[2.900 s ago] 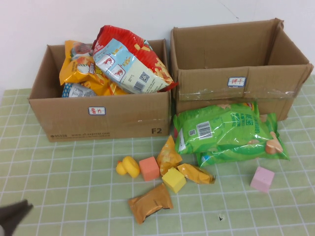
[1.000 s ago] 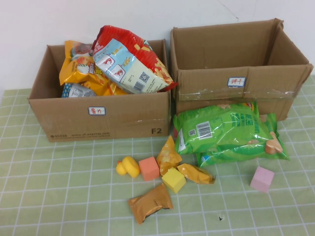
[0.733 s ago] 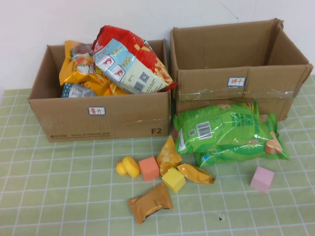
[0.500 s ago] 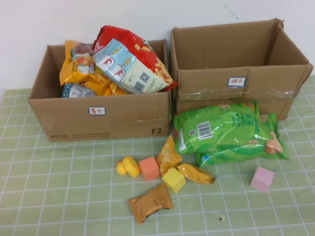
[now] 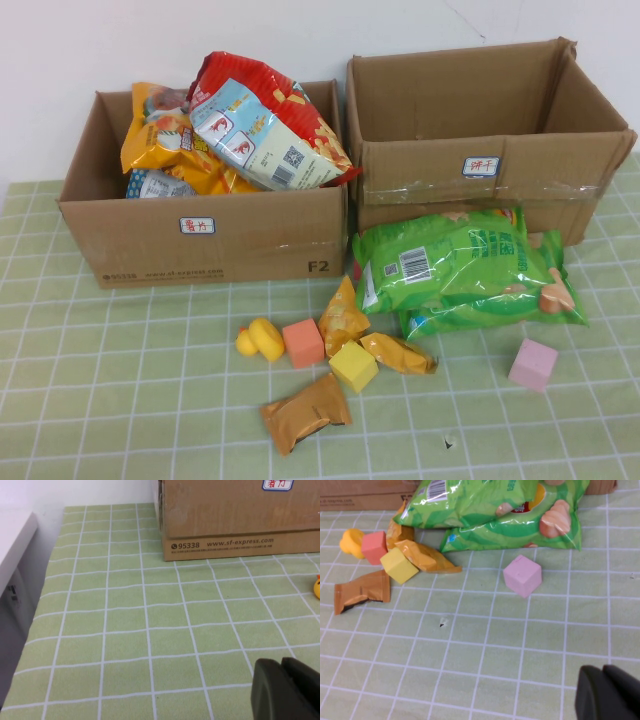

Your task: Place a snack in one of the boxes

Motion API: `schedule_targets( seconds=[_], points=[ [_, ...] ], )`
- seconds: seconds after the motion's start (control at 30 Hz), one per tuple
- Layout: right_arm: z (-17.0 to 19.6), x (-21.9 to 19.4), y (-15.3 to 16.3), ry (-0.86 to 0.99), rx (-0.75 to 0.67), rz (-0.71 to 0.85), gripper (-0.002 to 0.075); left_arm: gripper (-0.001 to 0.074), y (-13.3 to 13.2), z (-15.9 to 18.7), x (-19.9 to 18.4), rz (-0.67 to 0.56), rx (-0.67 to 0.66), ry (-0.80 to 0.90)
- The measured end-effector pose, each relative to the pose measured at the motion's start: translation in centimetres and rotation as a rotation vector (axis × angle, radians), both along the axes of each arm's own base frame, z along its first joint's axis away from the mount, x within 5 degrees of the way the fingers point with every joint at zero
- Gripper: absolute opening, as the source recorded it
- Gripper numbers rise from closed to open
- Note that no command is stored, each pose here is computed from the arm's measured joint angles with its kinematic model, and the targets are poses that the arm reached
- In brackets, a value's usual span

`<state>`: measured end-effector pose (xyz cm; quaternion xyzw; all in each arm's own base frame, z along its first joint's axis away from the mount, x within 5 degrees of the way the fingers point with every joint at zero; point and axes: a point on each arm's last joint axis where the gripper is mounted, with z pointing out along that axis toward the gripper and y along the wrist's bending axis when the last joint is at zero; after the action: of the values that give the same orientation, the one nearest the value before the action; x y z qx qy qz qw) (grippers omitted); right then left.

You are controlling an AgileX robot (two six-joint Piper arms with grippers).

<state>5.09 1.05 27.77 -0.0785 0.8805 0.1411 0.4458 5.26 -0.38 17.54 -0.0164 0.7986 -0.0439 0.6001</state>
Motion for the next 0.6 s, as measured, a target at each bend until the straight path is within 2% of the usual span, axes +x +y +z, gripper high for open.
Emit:
schedule_targets(
  seconds=[0.47,0.6],
  points=[
    [0.00,0.00,0.00,0.000,0.000,0.000,-0.0002,-0.0001,0.01,0.00,0.00,-0.001,0.005,0.000],
    [0.00,0.00,0.00,0.000,0.000,0.000,-0.0002,-0.0001,0.11,-0.01,0.00,-0.004,0.059,-0.002]
  ],
)
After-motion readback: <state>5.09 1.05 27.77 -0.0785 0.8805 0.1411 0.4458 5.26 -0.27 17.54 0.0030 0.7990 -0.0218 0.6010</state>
